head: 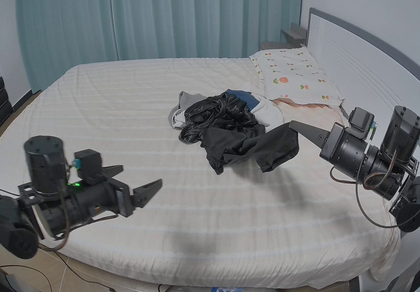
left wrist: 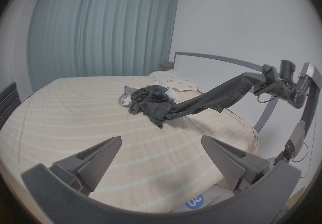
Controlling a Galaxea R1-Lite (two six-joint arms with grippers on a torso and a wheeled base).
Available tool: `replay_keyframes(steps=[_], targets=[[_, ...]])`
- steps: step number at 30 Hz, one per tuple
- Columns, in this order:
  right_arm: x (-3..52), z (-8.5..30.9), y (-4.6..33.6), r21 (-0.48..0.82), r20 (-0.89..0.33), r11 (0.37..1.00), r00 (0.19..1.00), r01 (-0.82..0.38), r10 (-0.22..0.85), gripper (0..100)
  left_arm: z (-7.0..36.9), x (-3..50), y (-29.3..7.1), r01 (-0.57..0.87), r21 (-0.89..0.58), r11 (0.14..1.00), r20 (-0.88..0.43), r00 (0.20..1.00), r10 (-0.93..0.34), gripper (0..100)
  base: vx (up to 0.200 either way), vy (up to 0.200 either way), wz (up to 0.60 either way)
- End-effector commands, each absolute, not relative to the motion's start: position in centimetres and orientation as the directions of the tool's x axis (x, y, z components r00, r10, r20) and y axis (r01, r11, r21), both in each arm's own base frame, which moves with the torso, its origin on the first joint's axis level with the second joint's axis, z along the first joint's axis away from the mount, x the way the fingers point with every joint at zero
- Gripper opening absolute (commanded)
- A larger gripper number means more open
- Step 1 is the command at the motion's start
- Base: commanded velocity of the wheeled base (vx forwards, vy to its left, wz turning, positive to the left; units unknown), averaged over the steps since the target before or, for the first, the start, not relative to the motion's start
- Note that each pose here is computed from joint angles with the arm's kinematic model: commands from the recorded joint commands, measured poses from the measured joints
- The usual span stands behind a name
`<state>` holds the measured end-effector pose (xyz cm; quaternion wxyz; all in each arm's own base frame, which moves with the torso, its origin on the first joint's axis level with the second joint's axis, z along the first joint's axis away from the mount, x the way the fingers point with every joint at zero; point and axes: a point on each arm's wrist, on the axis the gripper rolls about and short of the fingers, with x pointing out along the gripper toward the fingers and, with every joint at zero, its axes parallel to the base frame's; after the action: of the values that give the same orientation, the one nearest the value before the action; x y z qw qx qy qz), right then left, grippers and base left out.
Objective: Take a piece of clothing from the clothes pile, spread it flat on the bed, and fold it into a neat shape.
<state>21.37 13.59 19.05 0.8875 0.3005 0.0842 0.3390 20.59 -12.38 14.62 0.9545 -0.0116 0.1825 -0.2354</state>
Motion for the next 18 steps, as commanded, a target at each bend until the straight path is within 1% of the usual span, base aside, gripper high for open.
replay_keyframes(steps=[1,7,12,16,18], targets=[[17.8,19.0,14.1,0.591,0.053,0.538,0.695,-0.601,0.717,0,7.9,24.9,-22.1,0.502,-0.112,0.858,-0.423,0.757,-0.498,100,0.0,0.0,0.0],[16.8,19.9,14.2,0.586,0.09,0.509,0.674,-0.631,0.733,0,7.6,26.6,-23.8,0.506,-0.12,0.854,-0.396,0.764,-0.509,100,0.0,0.0,0.0],[16.7,20.5,14.1,0.582,0.115,0.5,0.673,-0.642,0.73,0,6.9,27.6,-24.7,0.507,-0.121,0.854,-0.393,0.765,-0.51,100,0.0,0.0,0.0],[16.3,21.4,13.9,0.573,0.153,0.485,0.668,-0.66,0.728,0,6.5,29.3,-25.6,0.489,-0.134,0.862,-0.33,0.798,-0.504,100,0.0,0.0,0.0],[16.2,21.8,13.8,0.57,0.169,0.48,0.667,-0.667,0.725,0,6.2,30.1,-25.7,0.454,-0.136,0.881,-0.304,0.827,-0.473,100,0.0,0.0,0.0]])
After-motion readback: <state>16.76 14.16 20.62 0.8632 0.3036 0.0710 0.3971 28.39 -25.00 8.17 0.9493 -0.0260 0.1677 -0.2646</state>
